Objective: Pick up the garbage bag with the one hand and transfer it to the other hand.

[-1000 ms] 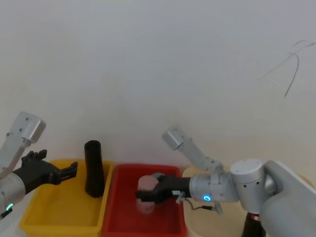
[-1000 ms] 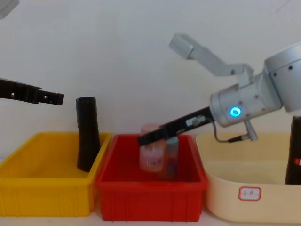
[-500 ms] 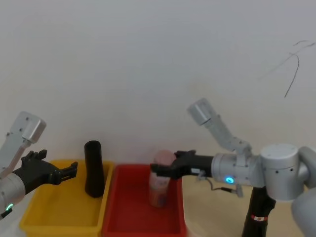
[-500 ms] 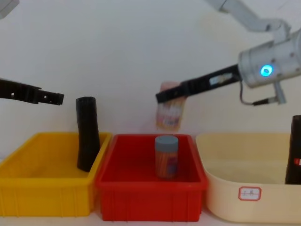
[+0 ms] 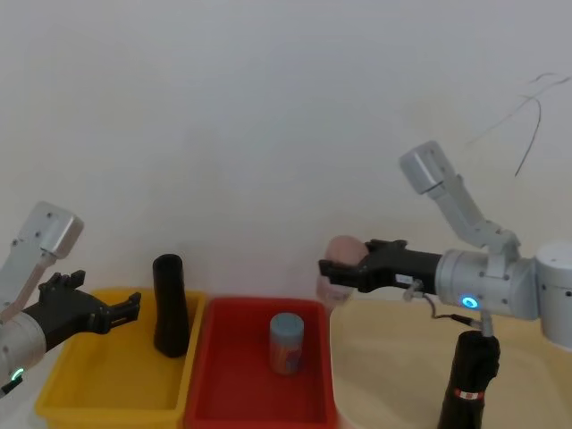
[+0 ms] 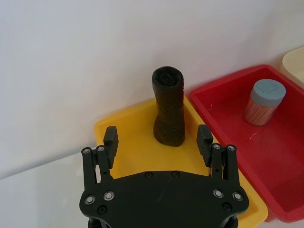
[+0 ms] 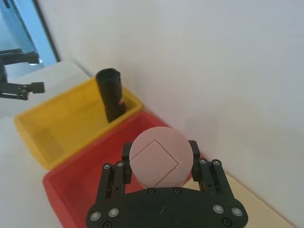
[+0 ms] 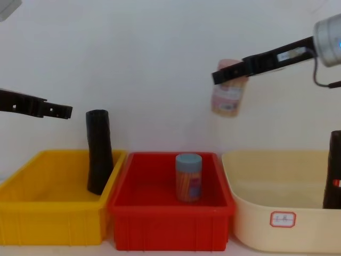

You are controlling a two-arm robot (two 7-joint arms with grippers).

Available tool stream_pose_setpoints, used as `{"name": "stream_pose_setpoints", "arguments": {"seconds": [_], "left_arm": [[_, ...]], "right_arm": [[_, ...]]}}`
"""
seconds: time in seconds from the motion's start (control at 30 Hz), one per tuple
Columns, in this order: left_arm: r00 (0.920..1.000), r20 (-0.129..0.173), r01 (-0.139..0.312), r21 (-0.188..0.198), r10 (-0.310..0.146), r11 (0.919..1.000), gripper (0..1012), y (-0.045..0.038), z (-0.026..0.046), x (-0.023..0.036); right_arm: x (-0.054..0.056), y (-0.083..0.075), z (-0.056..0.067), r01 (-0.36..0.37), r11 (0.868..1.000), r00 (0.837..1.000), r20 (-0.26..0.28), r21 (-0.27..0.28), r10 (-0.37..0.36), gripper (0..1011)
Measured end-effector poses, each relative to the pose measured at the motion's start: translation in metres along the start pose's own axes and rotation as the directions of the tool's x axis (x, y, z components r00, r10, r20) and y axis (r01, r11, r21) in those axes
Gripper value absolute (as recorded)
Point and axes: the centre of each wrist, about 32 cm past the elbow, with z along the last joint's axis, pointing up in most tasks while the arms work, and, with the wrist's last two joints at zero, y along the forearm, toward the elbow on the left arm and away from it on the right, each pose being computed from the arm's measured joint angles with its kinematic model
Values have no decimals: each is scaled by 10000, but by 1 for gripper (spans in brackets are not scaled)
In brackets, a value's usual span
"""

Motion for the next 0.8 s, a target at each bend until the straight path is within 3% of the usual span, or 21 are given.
{"name": "stream_pose_setpoints", "arguments": {"seconds": [0.37, 0.8], "left_arm": [[10000, 0, 1, 1, -1, 10000, 1000, 0, 0, 0], [10000, 0, 1, 0, -1, 10000, 1000, 0, 0, 0]], "right_arm": [[112, -178, -98, 755, 9961, 9971, -61, -446, -759, 663], [218, -96, -387, 1032, 9836, 9940, -215, -1479, -1075, 663]]}}
